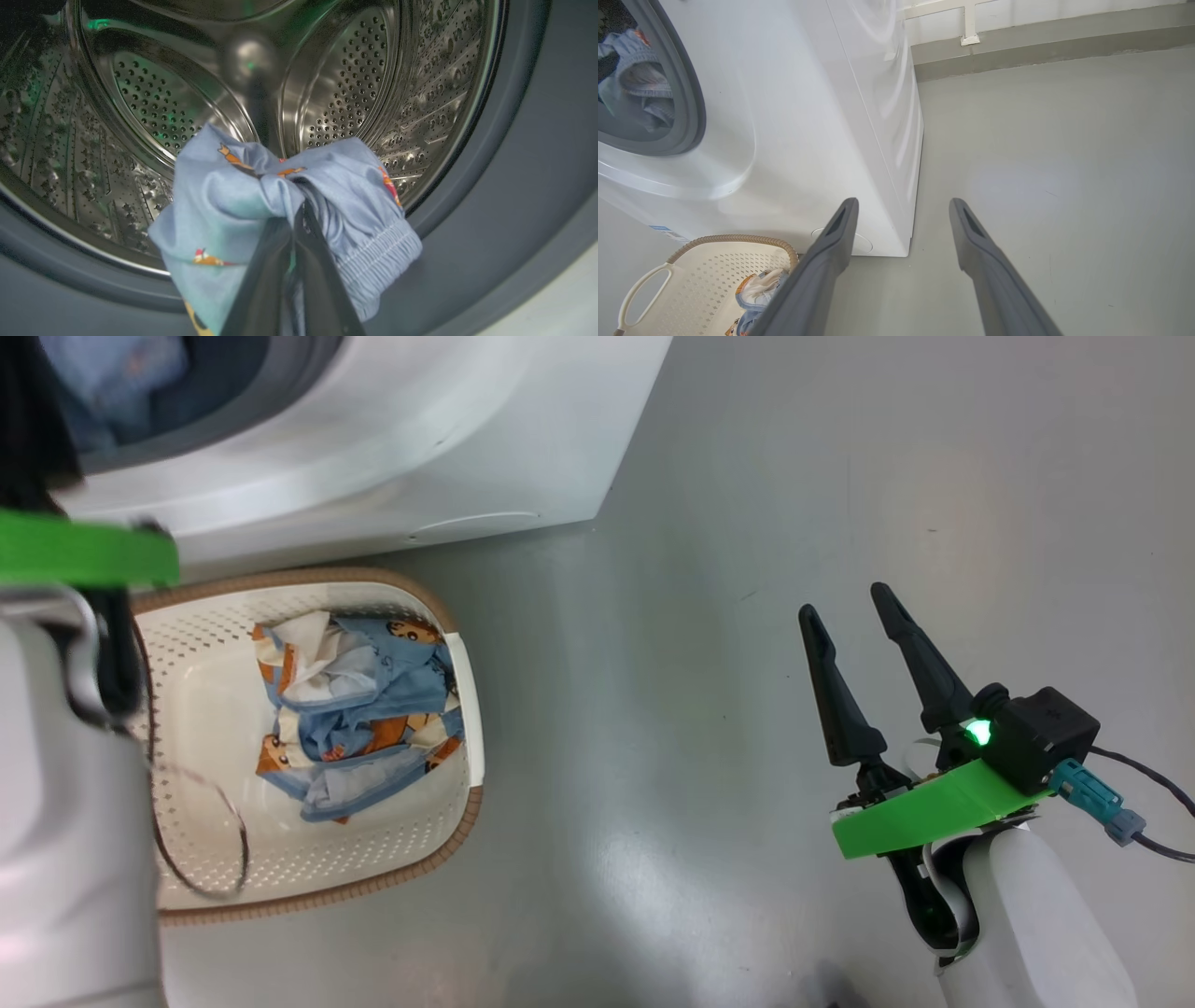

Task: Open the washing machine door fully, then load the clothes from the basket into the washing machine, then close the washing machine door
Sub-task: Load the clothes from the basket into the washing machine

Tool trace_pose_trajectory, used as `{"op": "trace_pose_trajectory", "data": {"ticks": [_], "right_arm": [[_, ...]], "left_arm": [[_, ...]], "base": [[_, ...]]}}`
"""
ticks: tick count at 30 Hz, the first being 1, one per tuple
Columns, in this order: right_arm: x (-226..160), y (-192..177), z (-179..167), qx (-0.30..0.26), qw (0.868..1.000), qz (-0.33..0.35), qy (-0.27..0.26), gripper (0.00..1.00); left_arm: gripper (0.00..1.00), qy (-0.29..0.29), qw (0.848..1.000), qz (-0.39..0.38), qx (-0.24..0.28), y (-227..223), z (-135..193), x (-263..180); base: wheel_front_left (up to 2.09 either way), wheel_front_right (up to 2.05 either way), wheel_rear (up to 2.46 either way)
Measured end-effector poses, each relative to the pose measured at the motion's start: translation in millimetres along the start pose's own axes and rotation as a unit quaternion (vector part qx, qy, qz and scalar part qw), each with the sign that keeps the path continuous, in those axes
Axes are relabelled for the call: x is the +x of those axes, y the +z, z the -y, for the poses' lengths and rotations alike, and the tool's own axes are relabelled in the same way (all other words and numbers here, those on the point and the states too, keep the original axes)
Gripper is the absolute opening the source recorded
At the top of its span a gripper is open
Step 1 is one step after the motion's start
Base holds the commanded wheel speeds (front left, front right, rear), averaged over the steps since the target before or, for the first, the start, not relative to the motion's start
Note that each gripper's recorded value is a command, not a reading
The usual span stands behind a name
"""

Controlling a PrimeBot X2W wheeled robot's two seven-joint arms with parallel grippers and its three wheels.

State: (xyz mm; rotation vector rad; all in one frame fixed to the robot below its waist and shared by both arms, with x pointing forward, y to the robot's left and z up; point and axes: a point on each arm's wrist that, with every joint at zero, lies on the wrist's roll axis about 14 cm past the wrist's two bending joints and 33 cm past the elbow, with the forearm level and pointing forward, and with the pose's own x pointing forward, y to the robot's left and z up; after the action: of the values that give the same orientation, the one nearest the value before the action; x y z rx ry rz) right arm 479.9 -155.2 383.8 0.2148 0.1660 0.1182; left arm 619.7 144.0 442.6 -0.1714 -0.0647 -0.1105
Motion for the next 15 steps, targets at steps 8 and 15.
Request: {"op": "trace_pose_trajectory", "data": {"ticks": [8, 15], "right_arm": [[-2, -7, 8, 0.009, 1.0, -0.009, -0.011, 1.0], [-2, -20, 15, 0.012, 0.999, -0.023, -0.022, 1.0]], "left_arm": [[0.0, -0.016, 1.0, 0.0, 0.003, 14, 4, 41], [0.0, -0.016, 1.0, -0.013, 0.002, 9, -1, 72]], "base": [[0.0, 0.0, 0.0], [0.0, 0.0, 0.0]]}}
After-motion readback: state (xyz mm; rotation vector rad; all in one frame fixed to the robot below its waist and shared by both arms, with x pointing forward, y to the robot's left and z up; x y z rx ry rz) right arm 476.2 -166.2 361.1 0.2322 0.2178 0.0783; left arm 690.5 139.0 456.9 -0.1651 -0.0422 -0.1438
